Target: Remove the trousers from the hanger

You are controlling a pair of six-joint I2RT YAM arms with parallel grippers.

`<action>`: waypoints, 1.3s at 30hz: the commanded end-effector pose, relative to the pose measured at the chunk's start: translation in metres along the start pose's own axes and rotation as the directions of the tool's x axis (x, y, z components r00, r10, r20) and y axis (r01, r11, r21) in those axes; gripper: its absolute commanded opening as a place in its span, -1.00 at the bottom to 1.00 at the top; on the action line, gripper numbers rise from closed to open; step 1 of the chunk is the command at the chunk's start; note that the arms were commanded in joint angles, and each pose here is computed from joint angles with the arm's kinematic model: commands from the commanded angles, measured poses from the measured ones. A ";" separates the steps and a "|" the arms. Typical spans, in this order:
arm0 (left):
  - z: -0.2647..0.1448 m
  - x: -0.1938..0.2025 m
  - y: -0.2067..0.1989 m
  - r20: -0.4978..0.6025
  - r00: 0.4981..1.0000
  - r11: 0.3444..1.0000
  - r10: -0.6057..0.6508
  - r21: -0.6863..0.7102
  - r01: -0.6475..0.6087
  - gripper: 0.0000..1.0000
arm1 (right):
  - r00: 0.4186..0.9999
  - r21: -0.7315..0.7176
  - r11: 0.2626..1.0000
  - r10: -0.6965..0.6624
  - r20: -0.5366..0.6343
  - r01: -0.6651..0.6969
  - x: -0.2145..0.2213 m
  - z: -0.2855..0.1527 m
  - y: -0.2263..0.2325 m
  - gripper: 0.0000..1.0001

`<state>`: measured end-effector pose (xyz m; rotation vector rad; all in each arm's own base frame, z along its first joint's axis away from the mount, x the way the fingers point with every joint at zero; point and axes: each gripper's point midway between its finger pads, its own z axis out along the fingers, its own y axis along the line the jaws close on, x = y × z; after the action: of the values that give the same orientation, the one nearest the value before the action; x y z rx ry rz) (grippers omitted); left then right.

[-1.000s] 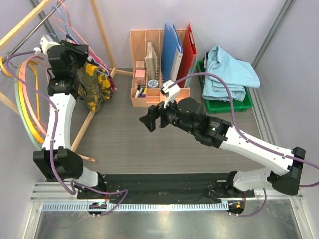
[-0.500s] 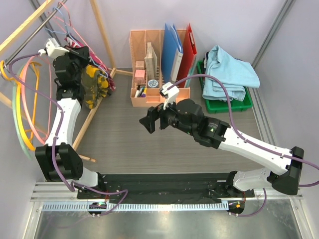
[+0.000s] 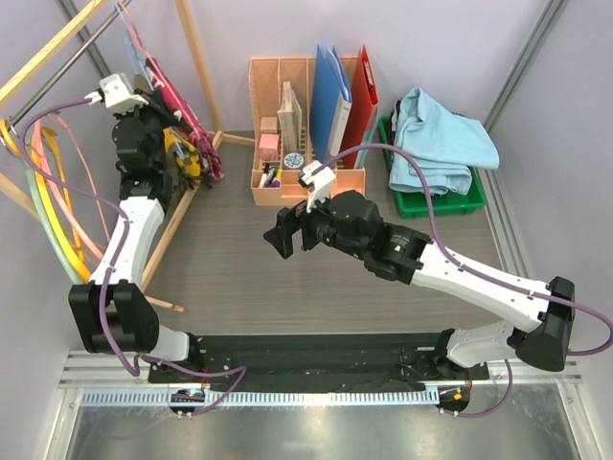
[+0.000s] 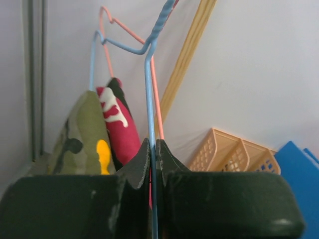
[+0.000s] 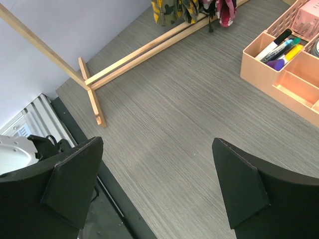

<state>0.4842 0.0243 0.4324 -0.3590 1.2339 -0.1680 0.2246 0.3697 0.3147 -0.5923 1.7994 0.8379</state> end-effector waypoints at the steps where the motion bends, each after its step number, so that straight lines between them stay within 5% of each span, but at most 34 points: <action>1: -0.009 -0.120 -0.041 0.402 0.913 0.988 0.069 0.101 -0.119 -0.99 | 0.998 -0.016 1.000 -0.012 0.061 0.013 -0.024 -0.001 0.003 0.93; 24: -0.066 -0.180 -0.072 0.623 0.775 0.974 0.108 0.089 -0.207 -1.00 | 1.000 -0.023 0.999 -0.028 0.005 0.028 -0.011 0.019 -0.002 0.93; 39: -0.056 -0.168 -0.082 0.642 0.647 0.878 0.410 -0.087 -0.470 -1.00 | 0.999 -0.020 0.999 -0.050 -0.019 0.050 -0.008 0.022 -0.006 0.94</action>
<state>0.4561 0.0009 0.4682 -0.0405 1.0699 0.2704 0.2403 0.3805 0.2877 -0.6519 1.8581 0.8036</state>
